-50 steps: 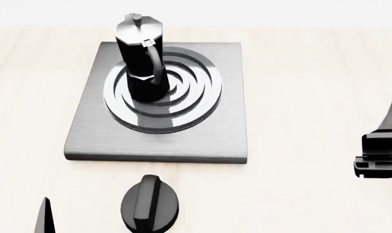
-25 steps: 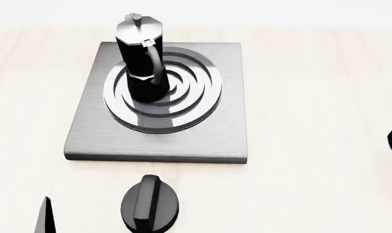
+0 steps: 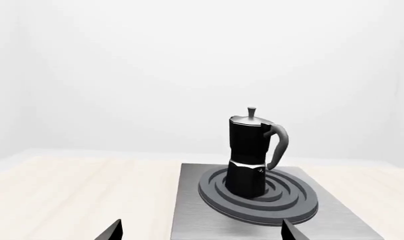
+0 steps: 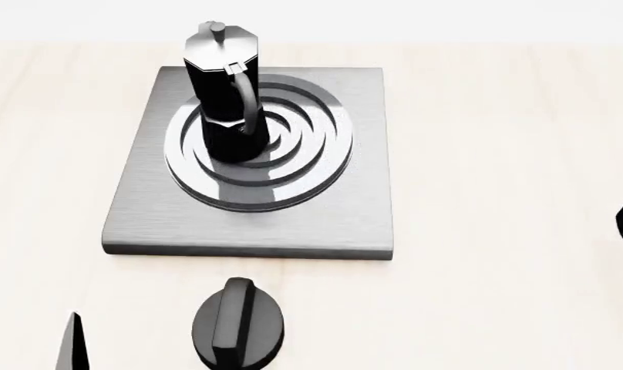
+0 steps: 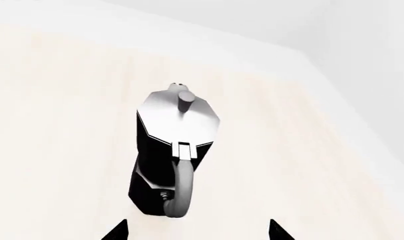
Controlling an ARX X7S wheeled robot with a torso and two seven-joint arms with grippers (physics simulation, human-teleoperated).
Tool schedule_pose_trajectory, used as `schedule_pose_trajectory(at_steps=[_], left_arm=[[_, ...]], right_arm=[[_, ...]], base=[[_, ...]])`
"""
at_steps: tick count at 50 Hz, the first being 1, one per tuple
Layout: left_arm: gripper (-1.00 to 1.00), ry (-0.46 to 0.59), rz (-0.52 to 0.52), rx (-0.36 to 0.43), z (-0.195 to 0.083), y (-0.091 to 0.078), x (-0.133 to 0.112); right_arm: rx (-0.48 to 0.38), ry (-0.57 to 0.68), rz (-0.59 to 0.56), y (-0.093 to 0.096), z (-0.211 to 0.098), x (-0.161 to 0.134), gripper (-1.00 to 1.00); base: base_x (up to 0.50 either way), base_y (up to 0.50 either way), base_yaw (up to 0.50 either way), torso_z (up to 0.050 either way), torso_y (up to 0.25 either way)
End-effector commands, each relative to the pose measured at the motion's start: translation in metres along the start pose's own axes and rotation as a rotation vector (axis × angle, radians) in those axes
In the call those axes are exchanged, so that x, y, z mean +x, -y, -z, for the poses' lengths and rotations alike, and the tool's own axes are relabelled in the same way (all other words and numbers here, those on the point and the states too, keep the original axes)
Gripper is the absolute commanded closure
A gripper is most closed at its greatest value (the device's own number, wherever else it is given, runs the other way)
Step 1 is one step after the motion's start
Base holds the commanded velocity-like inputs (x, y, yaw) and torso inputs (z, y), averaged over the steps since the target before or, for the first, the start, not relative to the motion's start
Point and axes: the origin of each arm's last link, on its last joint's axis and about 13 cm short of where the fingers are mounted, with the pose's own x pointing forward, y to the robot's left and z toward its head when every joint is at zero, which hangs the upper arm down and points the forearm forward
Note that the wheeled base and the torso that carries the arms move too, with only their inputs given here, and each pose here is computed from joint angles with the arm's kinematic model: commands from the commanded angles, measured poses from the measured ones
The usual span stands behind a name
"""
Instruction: Put both moka pots on the stove.
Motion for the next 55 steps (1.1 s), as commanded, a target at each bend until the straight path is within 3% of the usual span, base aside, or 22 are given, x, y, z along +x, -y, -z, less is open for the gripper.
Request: schedule_pose_trajectory(at_steps=[1,37,55], left_arm=[[-1.00,0.001,0.000,0.001,0.001,0.000,0.000],[-1.00,-0.001,0.007,0.004,0.002,0.002,0.000],[-1.00,-0.004,0.009,0.004,0.003,0.003,0.000]], right_arm=[[0.029,0.015,-0.023,0.004,0.004,0.010,-1.00],[0.088,0.045,0.004,-0.011,0.020,0.046,-1.00],[0.073,0.054,0.025,-0.024,0.033,0.074,-1.00]], base=[[0.00,0.00,0.00,0.000,0.000],[0.00,0.00,0.00,0.000,0.000],[0.00,0.00,0.00,0.000,0.000]])
